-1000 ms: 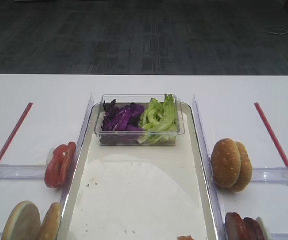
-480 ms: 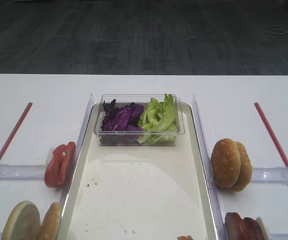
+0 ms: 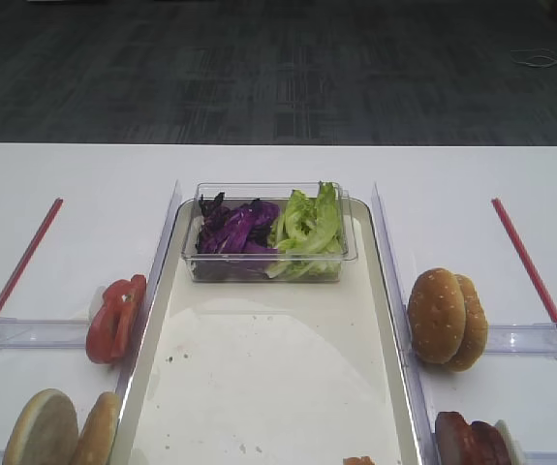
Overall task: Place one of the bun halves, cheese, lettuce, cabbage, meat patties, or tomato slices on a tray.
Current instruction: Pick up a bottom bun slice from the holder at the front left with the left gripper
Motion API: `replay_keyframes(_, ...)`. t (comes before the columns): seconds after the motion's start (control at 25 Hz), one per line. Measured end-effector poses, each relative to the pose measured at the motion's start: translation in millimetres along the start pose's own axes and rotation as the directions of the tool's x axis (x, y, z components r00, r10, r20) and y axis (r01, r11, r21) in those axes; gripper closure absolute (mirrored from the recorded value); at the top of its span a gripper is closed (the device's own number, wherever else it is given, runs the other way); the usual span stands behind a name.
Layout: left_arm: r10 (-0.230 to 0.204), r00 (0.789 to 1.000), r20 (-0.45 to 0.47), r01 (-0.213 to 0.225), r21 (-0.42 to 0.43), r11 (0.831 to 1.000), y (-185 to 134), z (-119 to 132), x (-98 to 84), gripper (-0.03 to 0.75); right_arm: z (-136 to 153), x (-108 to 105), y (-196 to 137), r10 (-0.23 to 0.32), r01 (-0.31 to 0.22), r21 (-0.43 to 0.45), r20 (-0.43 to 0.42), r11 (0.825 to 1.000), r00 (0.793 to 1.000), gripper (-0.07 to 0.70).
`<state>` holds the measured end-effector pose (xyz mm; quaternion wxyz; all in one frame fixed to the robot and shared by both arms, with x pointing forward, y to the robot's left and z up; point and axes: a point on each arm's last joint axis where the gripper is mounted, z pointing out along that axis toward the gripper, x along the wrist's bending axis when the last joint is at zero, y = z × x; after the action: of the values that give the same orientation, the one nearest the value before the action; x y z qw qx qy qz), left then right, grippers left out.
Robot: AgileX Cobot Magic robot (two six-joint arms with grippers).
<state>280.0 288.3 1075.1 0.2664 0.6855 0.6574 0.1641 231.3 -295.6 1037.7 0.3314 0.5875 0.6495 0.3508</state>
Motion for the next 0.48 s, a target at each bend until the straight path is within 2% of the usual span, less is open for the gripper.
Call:
replay_keyframes(0.04,-0.019,1.0,-0.001,0.019,0.037,0.999,10.0,3.6,-0.1,0.31,0.0,0.0,0.0,0.0,0.0,0.0,0.0,1.0,1.0,0.43)
replay_keyframes(0.12,-0.03,1.0,-0.001,0.03,0.079,0.996,20.6,9.3,0.0,0.31,0.0,0.0,0.0,0.0,0.0,0.0,0.0,1.0,1.0,0.43)
replay_keyframes(0.48,-0.058,0.998,0.002,0.056,0.214,0.975,50.9,31.9,0.1,0.31,0.0,0.0,0.0,0.0,0.0,0.0,0.0,1.0,1.0,0.43)
